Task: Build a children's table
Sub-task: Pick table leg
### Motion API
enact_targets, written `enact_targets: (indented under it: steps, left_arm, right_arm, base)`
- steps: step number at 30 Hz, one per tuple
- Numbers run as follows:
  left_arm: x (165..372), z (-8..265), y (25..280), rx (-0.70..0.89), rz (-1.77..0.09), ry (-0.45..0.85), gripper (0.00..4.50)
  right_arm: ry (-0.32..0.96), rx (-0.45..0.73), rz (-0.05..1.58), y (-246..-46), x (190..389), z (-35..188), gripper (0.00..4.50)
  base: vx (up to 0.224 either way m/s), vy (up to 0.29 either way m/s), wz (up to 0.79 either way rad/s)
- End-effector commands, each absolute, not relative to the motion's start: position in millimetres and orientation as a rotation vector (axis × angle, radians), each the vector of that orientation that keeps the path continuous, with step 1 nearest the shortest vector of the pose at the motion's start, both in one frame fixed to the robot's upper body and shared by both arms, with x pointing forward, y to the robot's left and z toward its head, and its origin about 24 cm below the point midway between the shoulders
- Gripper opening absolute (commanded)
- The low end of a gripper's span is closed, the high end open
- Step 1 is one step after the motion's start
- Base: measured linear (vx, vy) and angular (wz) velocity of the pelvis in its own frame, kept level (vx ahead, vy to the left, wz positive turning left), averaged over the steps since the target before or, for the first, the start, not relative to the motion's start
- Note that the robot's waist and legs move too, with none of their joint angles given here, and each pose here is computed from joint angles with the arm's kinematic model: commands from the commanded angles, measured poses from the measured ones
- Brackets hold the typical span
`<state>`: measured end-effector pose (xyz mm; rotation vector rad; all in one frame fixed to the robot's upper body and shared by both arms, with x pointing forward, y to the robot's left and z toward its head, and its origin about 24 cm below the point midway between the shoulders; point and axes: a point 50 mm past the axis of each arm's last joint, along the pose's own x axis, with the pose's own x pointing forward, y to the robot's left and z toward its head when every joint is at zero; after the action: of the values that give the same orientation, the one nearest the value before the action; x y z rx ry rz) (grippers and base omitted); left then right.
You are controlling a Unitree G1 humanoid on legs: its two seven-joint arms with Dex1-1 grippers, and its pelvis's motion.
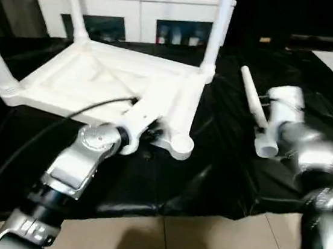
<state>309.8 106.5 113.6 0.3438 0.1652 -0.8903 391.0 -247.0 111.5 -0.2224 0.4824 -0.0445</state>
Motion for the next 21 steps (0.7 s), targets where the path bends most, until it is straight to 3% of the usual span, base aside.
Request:
enact_targets:
  steps: [1, 5, 12, 17, 19, 21]
  left_arm:
    - [302.1, 119.7, 104.1, 0.347, -0.971, 0.154, 1.07]
    - [292.6, 122.9, 100.8, 0.358, -1.058, 0.172, 1.07]
    - [280.7, 121.3, 100.7, 0.372, -1.145, 0.227, 1.07]
    - [280.3, 123.7, 100.6, 0.364, -1.155, 0.236, 1.07]
    - [280.2, 124.2, 100.8, 0.364, -1.155, 0.238, 1.07]
    - [280.5, 124.8, 101.4, 0.367, -1.148, 0.241, 1.07]
  right_arm:
    - [0.574, -0.205, -0.045, -248.7, 389.1, 105.5, 4.41]
    - [0.646, -0.214, -0.061, -253.1, 386.1, 100.1, 4.41]
    - [0.789, -0.058, 0.001, -246.8, 373.8, 74.2, 4.41]
    - [0.838, -0.025, 0.011, -247.3, 367.7, 64.3, 4.41]
    - [0.847, -0.024, 0.013, -247.7, 366.6, 62.7, 4.08]
    - [0.857, -0.013, 0.015, -248.5, 364.8, 60.4, 4.05]
  base:
    - [0.0, 0.0, 0.0]
    - [0.0, 0.0, 0.0]
    - [0.0, 0.0, 0.0]
    - [0.0, 0.0, 0.0]
    - [0.0, 0.0, 0.0]
    - [0.0, 0.0, 0.0]
